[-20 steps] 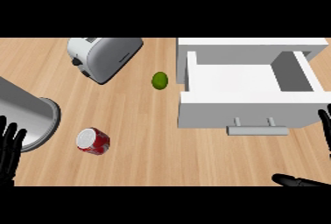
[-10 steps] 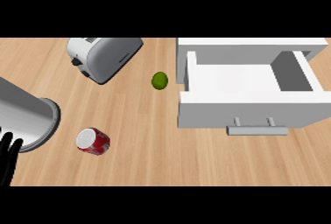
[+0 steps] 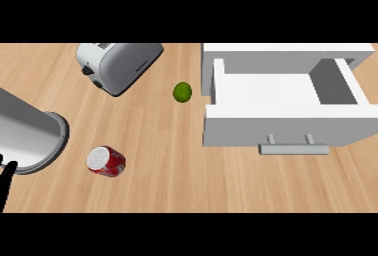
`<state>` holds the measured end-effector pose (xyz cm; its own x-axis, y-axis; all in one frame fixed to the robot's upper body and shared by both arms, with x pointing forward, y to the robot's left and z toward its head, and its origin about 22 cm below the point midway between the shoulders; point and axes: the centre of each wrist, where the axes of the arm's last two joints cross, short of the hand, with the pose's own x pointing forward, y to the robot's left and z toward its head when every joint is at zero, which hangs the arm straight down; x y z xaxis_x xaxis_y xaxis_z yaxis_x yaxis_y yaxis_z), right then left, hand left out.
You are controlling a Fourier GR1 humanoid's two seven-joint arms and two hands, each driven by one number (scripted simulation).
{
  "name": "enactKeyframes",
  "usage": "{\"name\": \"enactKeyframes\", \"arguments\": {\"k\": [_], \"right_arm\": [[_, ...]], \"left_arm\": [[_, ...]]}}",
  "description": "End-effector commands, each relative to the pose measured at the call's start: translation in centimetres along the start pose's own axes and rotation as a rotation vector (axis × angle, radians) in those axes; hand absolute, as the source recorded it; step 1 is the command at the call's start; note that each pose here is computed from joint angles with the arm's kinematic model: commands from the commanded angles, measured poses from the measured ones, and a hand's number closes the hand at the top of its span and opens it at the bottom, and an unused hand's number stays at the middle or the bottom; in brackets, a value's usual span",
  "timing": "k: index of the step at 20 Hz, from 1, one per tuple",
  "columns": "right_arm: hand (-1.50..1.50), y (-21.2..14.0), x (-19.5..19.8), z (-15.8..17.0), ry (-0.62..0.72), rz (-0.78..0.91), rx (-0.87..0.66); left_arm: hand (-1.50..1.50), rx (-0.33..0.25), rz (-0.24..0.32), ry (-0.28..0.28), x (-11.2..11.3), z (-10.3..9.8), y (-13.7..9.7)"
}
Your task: Pick up the can, place it into the drawer and close the drawer
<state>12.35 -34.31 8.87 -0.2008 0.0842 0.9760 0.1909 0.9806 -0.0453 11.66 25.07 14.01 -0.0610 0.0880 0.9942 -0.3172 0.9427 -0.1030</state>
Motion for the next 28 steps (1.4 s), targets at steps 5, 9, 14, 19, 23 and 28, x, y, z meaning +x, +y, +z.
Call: {"name": "enactKeyframes", "arguments": {"k": [5, 9, 14, 19, 23, 28], "right_arm": [[-1.5, -1.2, -0.2, 2.5, 0.005, -0.018, -0.003], [-1.5, -1.8, 1.6, 1.3, -0.004, -0.013, 0.002], [-1.5, -3.6, 2.3, 1.5, -0.017, 0.016, -0.01], [-1.5, -4.0, 1.5, 1.8, 0.002, -0.003, -0.007], [-1.5, -3.0, 1.7, 1.9, 0.013, -0.001, -0.002], [-1.5, -4.0, 2.3, 3.5, -0.003, -0.022, -0.006]], "left_arm": [[-1.5, -0.001, 0.083, 0.051, -3.5, -2.1, -1.2], [-1.5, 0.011, 0.094, 0.048, -4.0, -3.8, -0.2], [-1.5, 0.029, 0.085, 0.083, -5.2, -5.0, -1.2], [-1.5, 0.016, 0.057, 0.095, -8.6, -7.7, -3.4], [-1.5, 0.058, 0.024, 0.08, -9.9, -8.5, -0.3], [-1.5, 0.097, 0.015, 0.125, -14.0, -6.3, -0.2]]}}
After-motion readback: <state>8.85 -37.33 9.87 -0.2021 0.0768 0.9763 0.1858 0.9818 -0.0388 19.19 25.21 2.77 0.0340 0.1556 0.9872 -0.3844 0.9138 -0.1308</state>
